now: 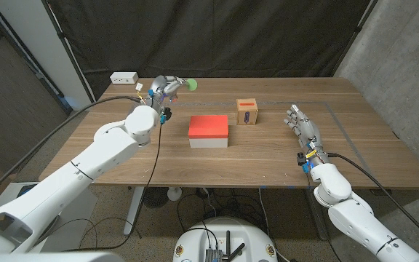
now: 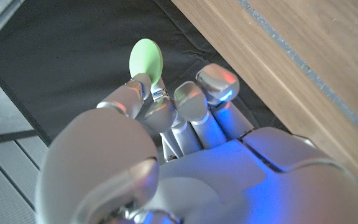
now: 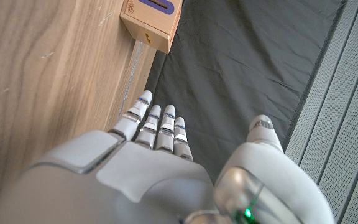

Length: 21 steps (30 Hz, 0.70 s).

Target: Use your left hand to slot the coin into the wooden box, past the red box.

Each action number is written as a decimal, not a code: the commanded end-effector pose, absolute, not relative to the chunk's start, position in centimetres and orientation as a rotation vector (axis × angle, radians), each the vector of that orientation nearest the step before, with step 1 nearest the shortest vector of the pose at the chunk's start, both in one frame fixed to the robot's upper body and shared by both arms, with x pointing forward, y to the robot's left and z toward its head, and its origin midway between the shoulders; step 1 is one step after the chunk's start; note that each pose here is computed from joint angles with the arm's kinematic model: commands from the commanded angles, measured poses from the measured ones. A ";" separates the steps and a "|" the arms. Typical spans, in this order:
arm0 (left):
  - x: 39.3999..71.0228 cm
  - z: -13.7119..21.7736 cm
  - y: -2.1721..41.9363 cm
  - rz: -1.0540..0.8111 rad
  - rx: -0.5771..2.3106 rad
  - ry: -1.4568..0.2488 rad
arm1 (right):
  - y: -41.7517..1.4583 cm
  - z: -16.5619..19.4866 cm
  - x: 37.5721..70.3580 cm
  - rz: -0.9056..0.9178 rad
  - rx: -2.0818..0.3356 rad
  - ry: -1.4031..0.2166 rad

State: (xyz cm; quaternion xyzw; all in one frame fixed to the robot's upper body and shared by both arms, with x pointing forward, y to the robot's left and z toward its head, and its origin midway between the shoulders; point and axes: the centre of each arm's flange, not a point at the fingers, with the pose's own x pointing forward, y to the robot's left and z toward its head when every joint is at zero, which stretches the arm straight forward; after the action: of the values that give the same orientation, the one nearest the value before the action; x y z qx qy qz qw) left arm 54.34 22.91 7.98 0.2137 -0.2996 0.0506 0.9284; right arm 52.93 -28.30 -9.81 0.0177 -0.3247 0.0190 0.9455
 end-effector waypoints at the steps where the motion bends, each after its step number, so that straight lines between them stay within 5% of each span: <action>1: 53.4 11.3 20.4 0.157 0.717 -0.722 | -28.1 -10.4 52.3 0.039 0.067 -0.665; 21: 54.7 15.1 15.4 0.197 0.992 -0.760 | -28.9 -11.1 51.8 0.025 0.081 -0.666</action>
State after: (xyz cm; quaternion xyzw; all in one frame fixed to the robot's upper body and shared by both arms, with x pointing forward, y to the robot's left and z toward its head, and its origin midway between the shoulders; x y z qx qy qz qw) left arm 54.04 18.14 12.89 0.3963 -0.3526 0.0796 0.8440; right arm 52.03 -28.47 -10.76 0.0355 -0.3268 0.0152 0.9443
